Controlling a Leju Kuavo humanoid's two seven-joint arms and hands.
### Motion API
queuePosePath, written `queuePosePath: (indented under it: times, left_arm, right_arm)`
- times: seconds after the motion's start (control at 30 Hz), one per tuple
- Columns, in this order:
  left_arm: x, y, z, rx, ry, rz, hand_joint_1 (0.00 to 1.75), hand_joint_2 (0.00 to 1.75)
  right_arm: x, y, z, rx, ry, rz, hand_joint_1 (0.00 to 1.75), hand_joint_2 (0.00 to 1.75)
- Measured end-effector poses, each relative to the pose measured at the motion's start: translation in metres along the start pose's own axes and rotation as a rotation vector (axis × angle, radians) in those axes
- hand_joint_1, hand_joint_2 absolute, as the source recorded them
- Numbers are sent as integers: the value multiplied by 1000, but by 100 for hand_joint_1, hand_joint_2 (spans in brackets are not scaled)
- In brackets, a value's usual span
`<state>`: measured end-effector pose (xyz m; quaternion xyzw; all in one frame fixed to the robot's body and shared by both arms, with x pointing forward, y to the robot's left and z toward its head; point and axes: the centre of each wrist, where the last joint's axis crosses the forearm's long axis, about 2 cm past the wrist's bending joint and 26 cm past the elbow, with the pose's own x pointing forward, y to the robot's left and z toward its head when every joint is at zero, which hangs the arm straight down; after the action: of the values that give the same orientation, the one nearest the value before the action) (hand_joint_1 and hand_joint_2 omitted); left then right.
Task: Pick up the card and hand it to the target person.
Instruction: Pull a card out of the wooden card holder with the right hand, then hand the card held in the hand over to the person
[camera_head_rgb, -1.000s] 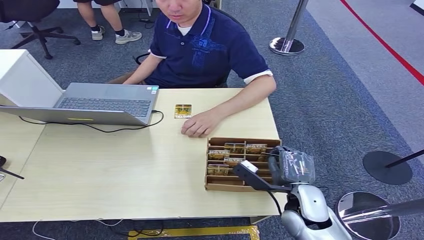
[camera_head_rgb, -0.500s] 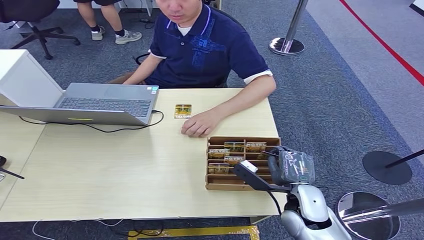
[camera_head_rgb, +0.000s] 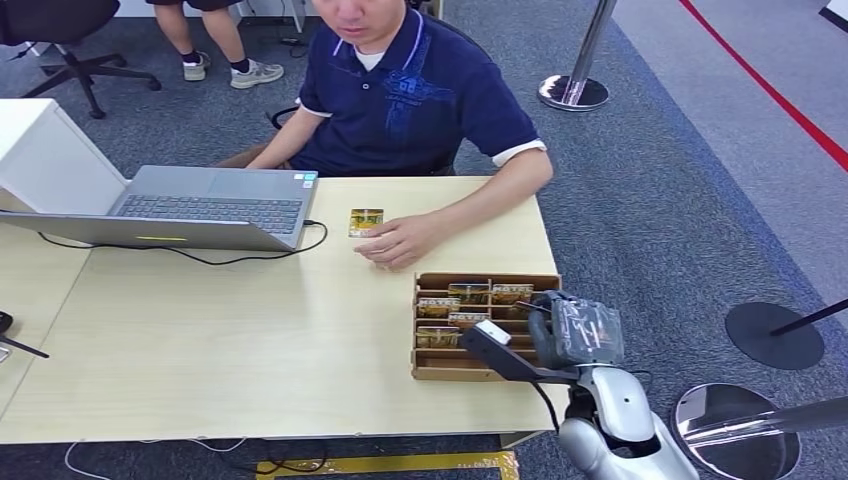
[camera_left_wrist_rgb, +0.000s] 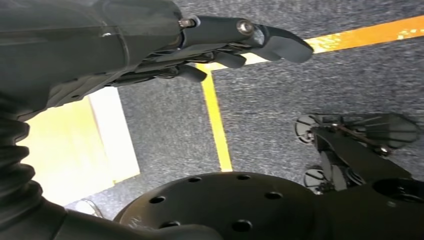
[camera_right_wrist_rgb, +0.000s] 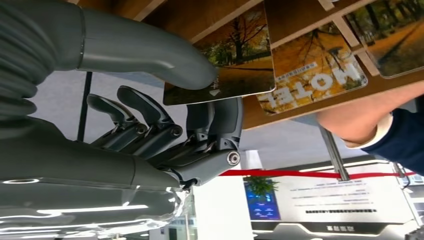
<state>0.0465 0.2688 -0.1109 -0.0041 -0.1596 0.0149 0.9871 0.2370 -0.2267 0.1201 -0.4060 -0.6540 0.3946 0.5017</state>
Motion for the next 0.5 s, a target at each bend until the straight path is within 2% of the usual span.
queuePosePath:
  times: [0.2,0.5]
  left_arm:
    - [0,0,0,11,-1,-1,0,175]
    - [-3,1,1,27,-1,-2,0,175]
  right_arm:
    - [9,-25,-5,-123,-46,-52,161,175]
    - [17,-80,-13,-411,-134,-92,161,175]
